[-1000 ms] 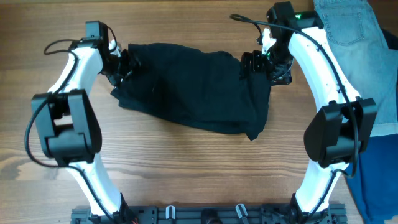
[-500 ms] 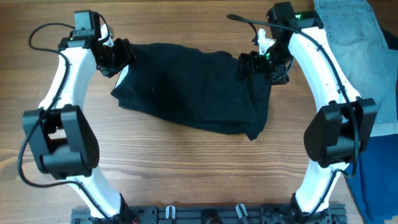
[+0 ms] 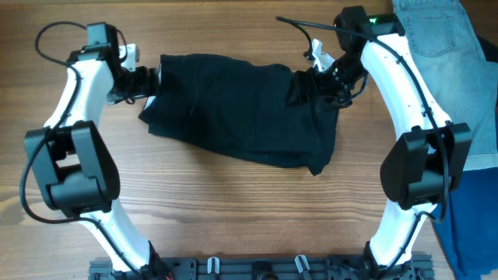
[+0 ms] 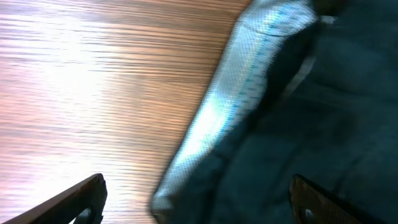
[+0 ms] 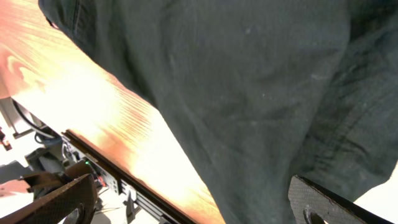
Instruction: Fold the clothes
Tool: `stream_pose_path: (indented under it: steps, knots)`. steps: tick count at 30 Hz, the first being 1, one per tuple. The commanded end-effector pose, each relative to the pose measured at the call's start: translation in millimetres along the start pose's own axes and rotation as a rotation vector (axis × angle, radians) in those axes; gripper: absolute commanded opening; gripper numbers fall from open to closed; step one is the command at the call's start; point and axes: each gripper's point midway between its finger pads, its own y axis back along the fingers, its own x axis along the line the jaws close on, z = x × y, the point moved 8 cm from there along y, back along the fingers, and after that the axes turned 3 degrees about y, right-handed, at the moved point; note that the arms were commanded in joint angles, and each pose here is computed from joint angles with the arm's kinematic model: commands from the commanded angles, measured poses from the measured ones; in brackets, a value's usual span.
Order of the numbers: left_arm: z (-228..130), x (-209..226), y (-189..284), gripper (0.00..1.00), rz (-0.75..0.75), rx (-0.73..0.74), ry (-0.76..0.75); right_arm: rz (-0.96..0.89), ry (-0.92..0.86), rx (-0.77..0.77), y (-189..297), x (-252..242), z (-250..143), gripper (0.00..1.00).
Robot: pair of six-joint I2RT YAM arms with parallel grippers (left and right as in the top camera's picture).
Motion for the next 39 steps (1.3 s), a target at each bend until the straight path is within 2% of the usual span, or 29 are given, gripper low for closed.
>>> stream_pose_path:
  steps: [1,5,12,18,19,20,21,22,27,31,34,39]
  knots:
    - [-5.2,9.8,-16.0,0.92,-0.017,0.05,-0.015,0.03,0.033,-0.013,4.1,7.2,-2.4,1.0]
    - [-11.8,-10.6,-34.1,0.9,-0.1,0.1,-0.042,0.03,0.03,-0.014,4.1,7.2,-2.3,1.0]
    - [-26.7,-61.4,-50.8,0.9,-0.121,0.159,-0.159,0.03,0.016,-0.014,4.1,7.1,-2.2,1.0]
    - [-36.8,-65.3,-69.0,0.93,-0.115,0.22,-0.15,0.03,0.015,-0.012,4.1,7.2,-2.6,1.0]
    - [-39.6,-63.8,-73.5,0.9,-0.112,0.239,-0.138,0.03,0.015,-0.012,4.1,7.2,-2.6,1.0]
    - [-41.5,-62.8,-76.9,0.79,-0.109,0.252,-0.134,0.03,0.015,-0.012,4.1,7.2,-2.6,1.0]
    - [-41.7,-62.6,-77.2,0.5,-0.109,0.254,-0.133,0.03,0.015,-0.012,4.1,7.2,-2.5,1.0]
    - [-40.8,-62.8,-77.4,0.04,-0.11,0.248,-0.134,0.03,0.014,-0.012,4.1,7.2,-2.6,1.0]
    - [-34.1,-64.7,-74.3,0.04,-0.109,0.21,-0.081,0.029,0.015,-0.014,4.1,7.1,-2.3,0.99]
    - [-25.4,-71.3,-48.9,0.04,-0.115,0.145,-0.078,0.03,0.008,-0.016,4.1,7.1,-1.9,0.99]
    - [-18.8,-62.3,-33.6,0.04,-0.02,0.092,-0.008,0.029,0.006,-0.015,4.1,7.1,-1.9,1.0]
    - [-25.5,-45.9,-34.2,0.04,0.061,0.137,0.101,0.029,-0.025,-0.012,4.1,7.0,-2.5,1.0]
